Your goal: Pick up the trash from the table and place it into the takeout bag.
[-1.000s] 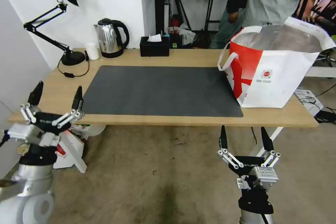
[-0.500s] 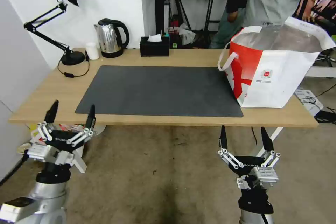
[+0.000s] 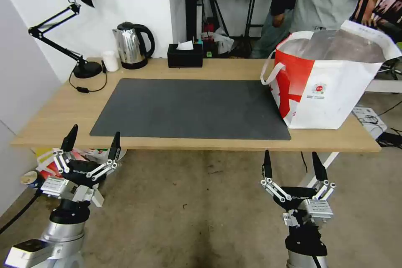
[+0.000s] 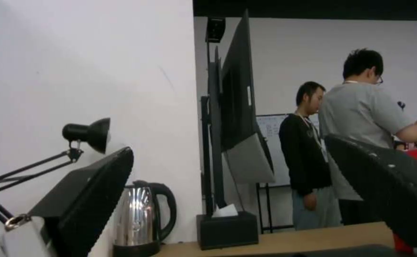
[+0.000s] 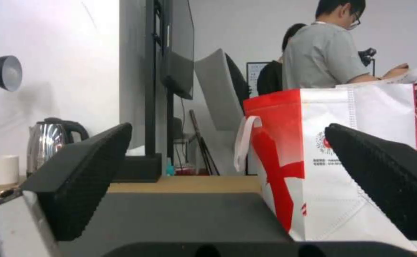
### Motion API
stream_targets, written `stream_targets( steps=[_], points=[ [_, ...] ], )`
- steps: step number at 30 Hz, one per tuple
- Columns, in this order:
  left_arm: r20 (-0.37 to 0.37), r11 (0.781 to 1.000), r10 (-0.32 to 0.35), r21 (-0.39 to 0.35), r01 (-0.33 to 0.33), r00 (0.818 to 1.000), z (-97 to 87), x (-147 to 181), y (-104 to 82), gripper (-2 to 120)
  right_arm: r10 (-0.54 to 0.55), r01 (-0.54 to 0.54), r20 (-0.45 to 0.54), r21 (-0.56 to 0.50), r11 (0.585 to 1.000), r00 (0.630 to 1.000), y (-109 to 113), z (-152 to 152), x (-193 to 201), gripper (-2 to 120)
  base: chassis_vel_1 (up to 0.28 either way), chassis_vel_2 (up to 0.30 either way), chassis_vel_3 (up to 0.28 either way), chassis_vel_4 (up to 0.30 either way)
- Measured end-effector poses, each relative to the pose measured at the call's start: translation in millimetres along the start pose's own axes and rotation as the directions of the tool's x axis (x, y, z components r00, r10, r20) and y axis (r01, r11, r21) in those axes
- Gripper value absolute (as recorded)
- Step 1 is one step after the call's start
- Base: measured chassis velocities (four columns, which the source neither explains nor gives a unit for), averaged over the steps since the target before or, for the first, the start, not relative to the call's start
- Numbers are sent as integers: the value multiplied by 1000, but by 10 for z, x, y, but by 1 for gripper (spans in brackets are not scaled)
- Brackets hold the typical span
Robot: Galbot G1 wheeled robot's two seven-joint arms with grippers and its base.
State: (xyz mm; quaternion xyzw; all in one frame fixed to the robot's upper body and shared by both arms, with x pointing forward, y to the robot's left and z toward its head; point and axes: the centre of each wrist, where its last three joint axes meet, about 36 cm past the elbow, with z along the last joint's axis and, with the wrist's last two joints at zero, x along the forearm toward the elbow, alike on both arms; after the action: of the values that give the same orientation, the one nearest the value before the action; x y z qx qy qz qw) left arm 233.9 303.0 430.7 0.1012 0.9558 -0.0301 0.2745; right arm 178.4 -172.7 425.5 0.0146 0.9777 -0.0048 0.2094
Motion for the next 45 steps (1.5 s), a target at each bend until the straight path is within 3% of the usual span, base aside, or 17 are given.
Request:
stream_targets(
  steps=[17,37,45],
  points=[
    [-47,997,-71,9,72,996,236,392,44,100,0,0,0,0,1000,1000,0,0,0,100,0,0,0,0],
    [-51,994,-107,6,107,993,325,533,69,100,0,0,0,0,1000,1000,0,0,0,100,0,0,0,0],
    [-13,994,-100,-36,99,995,340,497,113,100,0,0,0,0,1000,1000,0,0,0,100,0,0,0,0]
  ],
)
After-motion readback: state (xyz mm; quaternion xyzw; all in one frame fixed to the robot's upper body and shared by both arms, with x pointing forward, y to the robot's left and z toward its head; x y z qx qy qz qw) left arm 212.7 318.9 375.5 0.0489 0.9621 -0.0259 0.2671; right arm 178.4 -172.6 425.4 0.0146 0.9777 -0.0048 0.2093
